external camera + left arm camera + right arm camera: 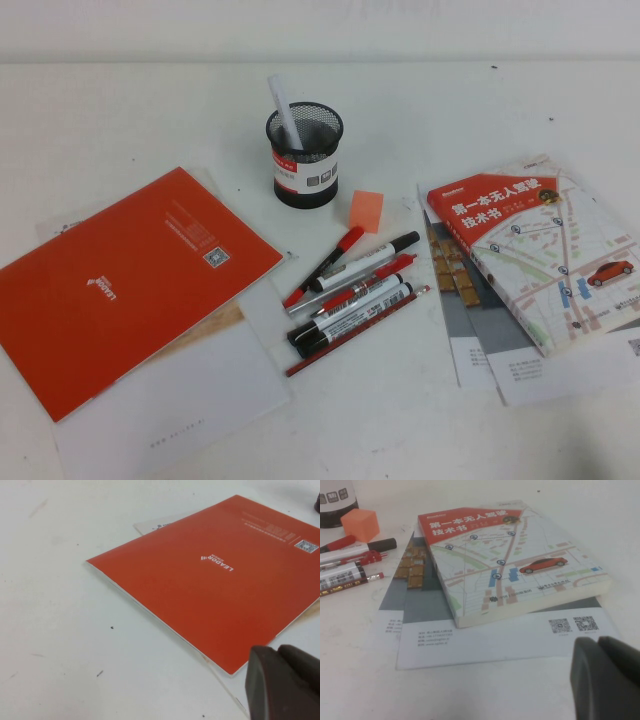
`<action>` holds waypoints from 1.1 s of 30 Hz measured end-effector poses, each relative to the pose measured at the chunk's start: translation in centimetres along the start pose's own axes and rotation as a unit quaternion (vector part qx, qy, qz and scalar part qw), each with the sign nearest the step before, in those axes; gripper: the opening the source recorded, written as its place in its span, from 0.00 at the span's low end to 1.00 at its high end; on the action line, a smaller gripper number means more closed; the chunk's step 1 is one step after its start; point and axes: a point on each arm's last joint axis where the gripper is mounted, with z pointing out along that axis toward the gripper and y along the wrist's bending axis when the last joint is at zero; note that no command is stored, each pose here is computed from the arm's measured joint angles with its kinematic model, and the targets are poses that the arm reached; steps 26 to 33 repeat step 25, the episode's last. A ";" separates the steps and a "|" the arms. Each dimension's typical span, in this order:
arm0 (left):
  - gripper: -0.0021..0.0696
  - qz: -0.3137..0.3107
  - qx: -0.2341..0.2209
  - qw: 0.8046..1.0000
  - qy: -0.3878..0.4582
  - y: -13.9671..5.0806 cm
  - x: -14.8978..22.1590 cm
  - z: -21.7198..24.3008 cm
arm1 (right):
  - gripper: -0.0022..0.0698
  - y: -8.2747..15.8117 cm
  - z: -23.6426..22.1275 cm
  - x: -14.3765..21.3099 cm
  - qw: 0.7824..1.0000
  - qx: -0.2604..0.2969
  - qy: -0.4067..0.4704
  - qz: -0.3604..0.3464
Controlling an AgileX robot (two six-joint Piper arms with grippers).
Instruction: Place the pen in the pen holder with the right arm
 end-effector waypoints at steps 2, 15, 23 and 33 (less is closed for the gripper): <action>0.02 0.000 0.000 1.000 0.000 0.0 0.0 0.0 | 0.00 0.0 0.0 0.0 1.000 0.000 0.000 0.000; 0.02 0.000 0.000 1.000 0.000 0.0 0.0 0.0 | 0.00 0.0 0.0 0.0 1.000 0.000 0.000 0.000; 0.02 0.000 0.000 1.000 0.000 0.0 0.0 0.0 | 0.00 0.0 0.0 0.0 1.000 -0.001 0.001 0.004; 0.02 0.000 0.000 1.000 0.000 0.0 0.0 0.0 | 0.00 0.0 0.0 0.0 1.000 -0.001 0.001 0.004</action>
